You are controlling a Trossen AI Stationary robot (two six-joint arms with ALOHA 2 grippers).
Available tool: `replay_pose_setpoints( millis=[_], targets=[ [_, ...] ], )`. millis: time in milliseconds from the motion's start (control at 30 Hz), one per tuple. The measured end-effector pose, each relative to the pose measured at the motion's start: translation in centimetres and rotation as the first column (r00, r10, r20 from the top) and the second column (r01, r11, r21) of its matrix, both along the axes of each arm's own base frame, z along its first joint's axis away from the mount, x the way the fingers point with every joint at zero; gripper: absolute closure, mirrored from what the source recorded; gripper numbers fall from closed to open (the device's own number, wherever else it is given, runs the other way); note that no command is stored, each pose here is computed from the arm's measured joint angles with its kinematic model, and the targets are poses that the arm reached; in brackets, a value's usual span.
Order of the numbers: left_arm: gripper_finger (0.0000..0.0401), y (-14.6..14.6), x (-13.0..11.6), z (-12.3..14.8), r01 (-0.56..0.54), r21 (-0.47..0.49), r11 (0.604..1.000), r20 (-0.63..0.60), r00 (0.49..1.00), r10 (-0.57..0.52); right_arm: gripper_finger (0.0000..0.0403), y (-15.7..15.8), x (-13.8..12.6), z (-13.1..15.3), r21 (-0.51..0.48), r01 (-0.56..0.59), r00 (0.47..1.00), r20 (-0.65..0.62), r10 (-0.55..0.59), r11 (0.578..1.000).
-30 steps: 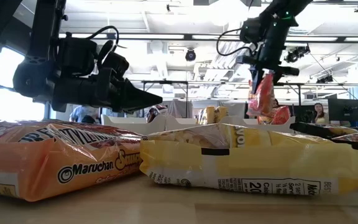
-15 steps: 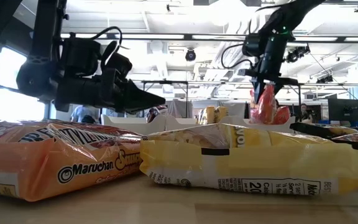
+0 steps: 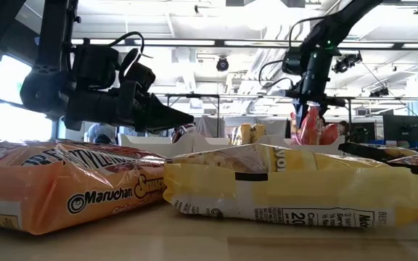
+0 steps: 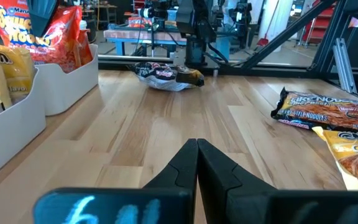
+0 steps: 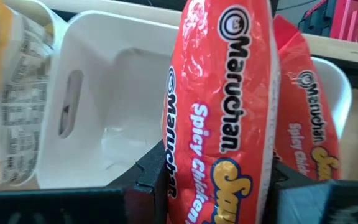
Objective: Sort Maruchan noodles
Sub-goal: Put the orange noodle into the right white bin
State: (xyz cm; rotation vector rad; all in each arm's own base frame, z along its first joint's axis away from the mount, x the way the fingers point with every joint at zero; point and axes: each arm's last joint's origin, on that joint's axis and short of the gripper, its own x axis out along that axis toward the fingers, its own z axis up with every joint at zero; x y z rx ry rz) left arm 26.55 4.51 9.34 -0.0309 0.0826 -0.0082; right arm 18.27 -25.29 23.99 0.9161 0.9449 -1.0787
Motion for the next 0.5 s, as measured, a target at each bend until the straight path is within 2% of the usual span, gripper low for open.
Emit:
replay_pose_setpoints(
  millis=[500],
  targets=[
    [0.0400,0.0,0.0,0.0,0.000,-0.001,1.000,-0.005,1.000,0.000,0.0289,-1.1,0.7,-3.0,0.062,0.014,0.997,-0.083,-0.008,0.998]
  ],
)
